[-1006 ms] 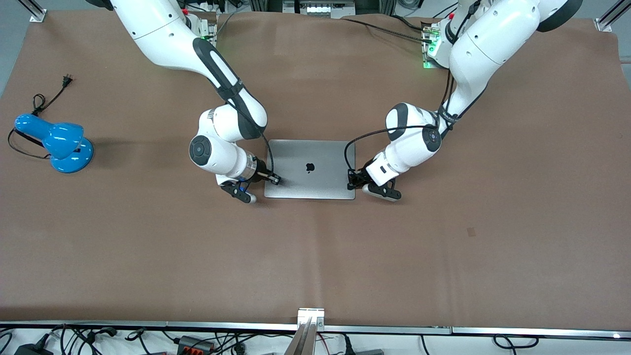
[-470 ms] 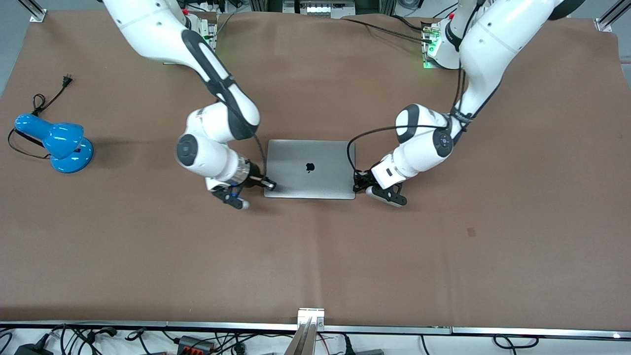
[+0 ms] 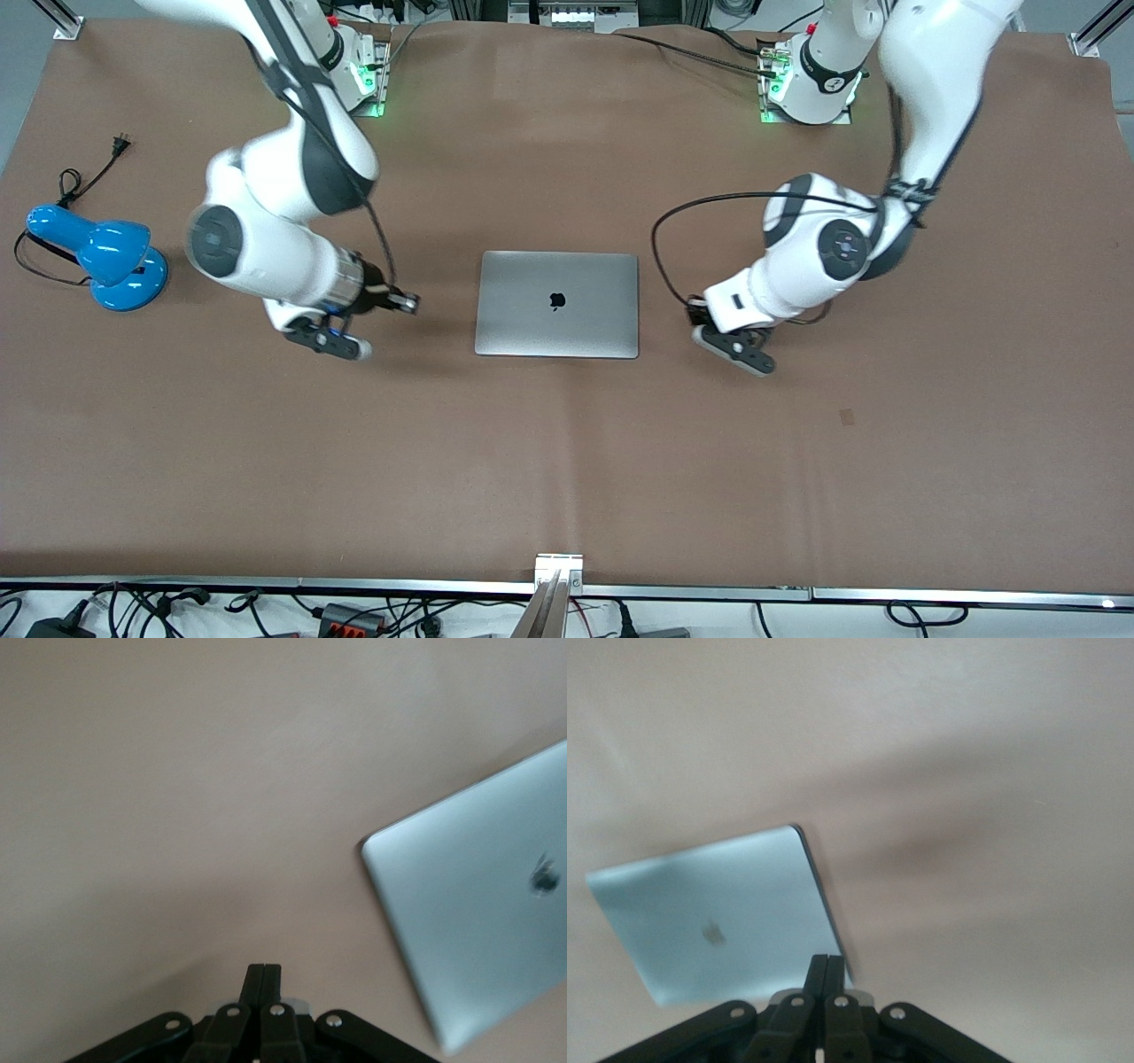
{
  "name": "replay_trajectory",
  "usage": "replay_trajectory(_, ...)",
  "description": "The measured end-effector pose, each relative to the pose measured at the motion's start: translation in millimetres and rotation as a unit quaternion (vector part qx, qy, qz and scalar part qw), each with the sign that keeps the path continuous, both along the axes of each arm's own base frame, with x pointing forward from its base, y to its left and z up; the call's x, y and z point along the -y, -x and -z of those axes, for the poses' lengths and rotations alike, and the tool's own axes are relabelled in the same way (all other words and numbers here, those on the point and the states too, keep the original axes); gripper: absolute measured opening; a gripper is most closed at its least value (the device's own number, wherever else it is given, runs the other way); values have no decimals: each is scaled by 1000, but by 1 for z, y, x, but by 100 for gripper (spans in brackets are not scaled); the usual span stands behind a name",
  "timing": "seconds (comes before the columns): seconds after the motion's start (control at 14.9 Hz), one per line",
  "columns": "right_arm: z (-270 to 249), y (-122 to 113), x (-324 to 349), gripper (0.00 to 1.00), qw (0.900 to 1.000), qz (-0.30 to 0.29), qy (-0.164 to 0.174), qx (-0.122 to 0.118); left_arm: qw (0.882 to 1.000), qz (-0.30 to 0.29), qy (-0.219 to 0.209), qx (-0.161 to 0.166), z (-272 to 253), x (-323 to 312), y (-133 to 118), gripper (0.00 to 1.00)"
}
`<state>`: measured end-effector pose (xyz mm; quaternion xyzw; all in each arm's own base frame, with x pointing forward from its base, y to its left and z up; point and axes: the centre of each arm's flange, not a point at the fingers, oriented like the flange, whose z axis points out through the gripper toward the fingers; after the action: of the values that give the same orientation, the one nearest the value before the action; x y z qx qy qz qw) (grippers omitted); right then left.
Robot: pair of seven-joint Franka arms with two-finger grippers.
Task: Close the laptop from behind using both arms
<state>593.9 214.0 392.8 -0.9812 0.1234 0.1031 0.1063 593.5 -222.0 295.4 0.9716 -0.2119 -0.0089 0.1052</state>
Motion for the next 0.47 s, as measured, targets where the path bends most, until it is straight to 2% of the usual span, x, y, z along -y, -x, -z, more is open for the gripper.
replay_trajectory(0.2, -42, 5, 57, 1, 999, -46, 20, 1, 997, 22, -63, -47, -54, -30, -17, 1)
replay_trajectory(0.47, -88, 15, 116, 1, 993, -97, 59, 19, 992, 10, -97, -86, -112, -69, -31, 1)
